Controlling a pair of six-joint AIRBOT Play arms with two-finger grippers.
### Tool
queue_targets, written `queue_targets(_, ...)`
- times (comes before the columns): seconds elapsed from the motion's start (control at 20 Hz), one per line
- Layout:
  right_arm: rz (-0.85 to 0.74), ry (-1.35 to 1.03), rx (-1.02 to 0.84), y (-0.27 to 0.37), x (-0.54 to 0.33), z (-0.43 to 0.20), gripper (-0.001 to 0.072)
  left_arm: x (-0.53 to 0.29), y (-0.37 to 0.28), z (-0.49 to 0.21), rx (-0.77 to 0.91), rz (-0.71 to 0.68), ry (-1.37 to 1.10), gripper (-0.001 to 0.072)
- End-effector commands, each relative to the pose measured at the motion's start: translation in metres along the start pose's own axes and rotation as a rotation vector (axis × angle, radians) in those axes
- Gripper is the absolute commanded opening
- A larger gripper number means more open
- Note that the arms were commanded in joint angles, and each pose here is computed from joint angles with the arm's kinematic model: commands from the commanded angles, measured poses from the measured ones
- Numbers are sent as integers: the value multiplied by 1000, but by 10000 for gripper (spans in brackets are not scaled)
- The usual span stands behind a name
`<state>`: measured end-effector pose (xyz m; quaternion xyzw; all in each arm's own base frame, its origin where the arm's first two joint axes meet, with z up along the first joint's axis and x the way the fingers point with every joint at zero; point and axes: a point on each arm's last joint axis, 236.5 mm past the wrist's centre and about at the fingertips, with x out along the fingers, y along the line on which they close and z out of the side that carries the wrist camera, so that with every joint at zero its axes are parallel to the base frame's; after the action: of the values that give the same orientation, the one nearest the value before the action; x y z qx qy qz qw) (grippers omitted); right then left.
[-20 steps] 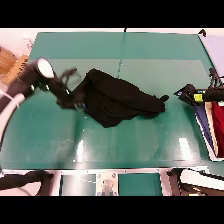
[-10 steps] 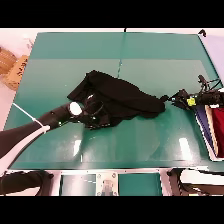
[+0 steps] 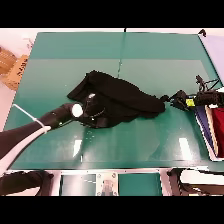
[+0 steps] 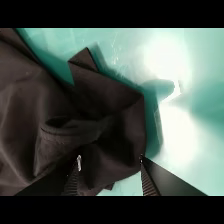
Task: Fold the shirts.
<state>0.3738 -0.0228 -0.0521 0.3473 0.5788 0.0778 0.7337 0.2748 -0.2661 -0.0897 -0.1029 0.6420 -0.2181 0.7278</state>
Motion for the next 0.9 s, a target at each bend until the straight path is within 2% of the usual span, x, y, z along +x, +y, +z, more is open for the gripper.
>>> queue_targets(0.0, 3, 26, 2, -1, 4, -9, 429, -51, 57, -24, 40, 181, 129, 25)
queue_targets(0.1, 12, 72, 22, -1, 16, -27, 429, -73, 91, -24, -7, 236, 143, 25)
queue_targets(0.3, 10, 217, 58, -5, 49, -88, 429, -89, 131, -13, -84, 252, 112, 25)
queue_targets(0.65, 85, 298, 33, 37, 82, -128, 417, -92, 139, 1, -83, 251, 58, 25)
queue_targets(0.7, 84, 318, 9, 43, 85, -135, 328, -92, 139, 0, -83, 251, 59, 25)
queue_targets(0.75, 84, 342, -16, 49, 88, -143, 131, -92, 139, 0, -76, 251, 59, 25)
queue_targets(0.8, 88, 363, -33, 55, 90, -150, 11, -92, 139, 1, -65, 251, 60, 25)
queue_targets(0.85, 100, 375, -42, 61, 90, -153, 11, -93, 138, 2, -64, 251, 60, 24)
